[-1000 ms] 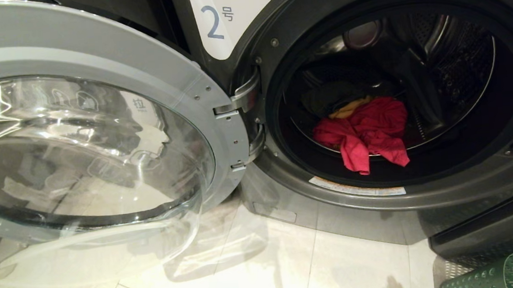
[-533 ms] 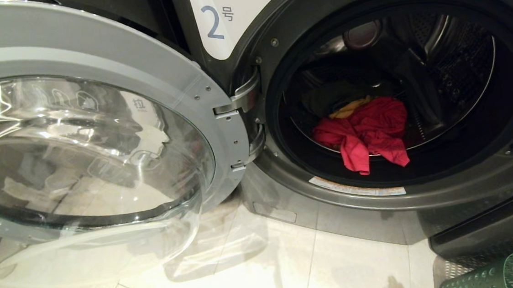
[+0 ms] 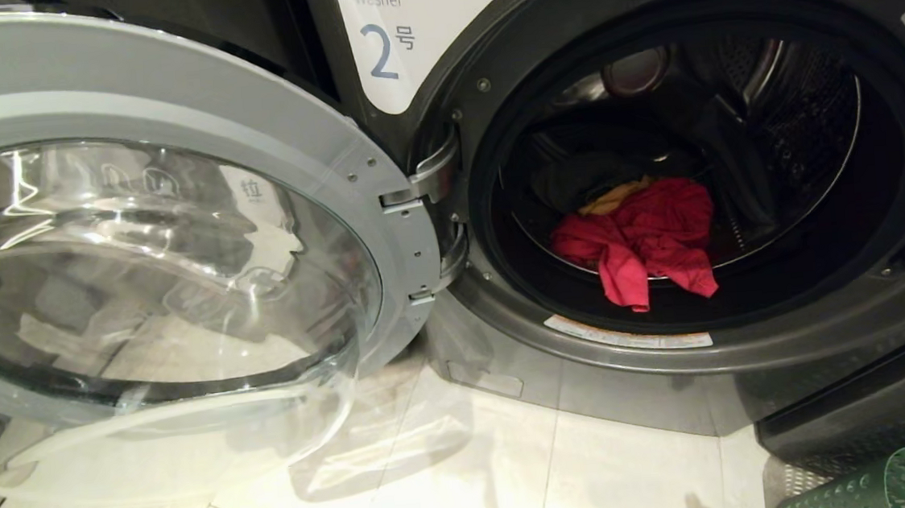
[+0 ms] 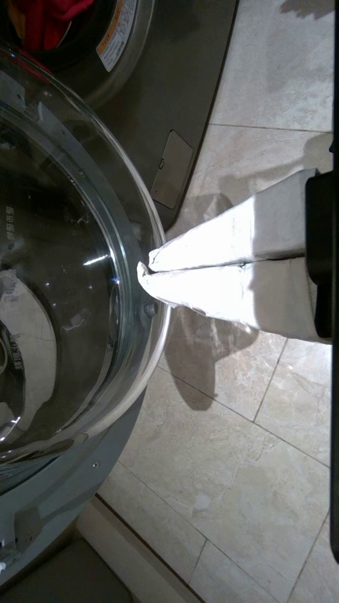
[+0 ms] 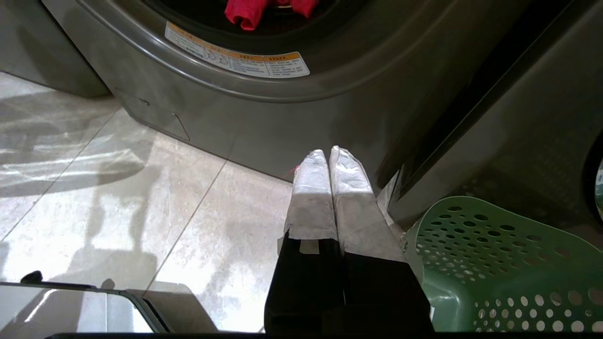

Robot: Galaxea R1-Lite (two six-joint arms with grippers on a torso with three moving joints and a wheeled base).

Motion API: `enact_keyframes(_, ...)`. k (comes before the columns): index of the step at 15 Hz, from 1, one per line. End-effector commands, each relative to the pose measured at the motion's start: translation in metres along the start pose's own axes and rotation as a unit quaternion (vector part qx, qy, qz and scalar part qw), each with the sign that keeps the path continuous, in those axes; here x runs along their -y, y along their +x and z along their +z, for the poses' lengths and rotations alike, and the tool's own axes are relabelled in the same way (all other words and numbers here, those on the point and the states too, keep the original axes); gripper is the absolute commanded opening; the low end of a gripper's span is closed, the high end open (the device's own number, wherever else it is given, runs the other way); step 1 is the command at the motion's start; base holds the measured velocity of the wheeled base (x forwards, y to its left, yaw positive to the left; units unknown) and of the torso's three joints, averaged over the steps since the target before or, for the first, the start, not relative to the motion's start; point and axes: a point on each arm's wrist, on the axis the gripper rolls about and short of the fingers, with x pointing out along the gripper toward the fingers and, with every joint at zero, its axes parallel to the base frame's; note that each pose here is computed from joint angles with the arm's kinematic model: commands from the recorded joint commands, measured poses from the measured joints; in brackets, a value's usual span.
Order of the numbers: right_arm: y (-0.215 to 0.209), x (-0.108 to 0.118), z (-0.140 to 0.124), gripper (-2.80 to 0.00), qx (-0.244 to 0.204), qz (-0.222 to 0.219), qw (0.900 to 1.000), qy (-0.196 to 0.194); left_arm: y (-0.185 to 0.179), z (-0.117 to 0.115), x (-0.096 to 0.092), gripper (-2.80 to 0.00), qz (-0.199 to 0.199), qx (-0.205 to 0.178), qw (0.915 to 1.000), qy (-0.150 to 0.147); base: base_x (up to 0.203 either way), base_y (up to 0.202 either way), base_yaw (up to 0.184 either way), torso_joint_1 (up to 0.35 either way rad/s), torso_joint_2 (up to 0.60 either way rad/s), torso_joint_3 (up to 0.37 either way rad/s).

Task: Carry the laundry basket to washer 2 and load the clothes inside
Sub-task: Close the washing machine door with the left hand

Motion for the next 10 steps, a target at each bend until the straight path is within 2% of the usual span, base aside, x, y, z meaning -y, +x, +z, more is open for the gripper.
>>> enact_keyframes(1, 0.0002, 0.0000, 0.0000, -2.80, -0.001, 0.001, 1.000, 0.000, 0.0021, -0.0113, -0.0002, -2.80, 0.001, -0.020, 0.9998, 0.000, 0.000, 0.000, 0.000, -0.002, 0.00, 0.180)
enact_keyframes(10, 0.0001, 0.0000, 0.0000, -2.80, -0.001, 0.001, 1.000, -0.001, 0.0021, -0.0113, -0.0002, -2.80, 0.001, -0.020, 0.9998, 0.000, 0.000, 0.000, 0.000, 0.001, 0.00, 0.202)
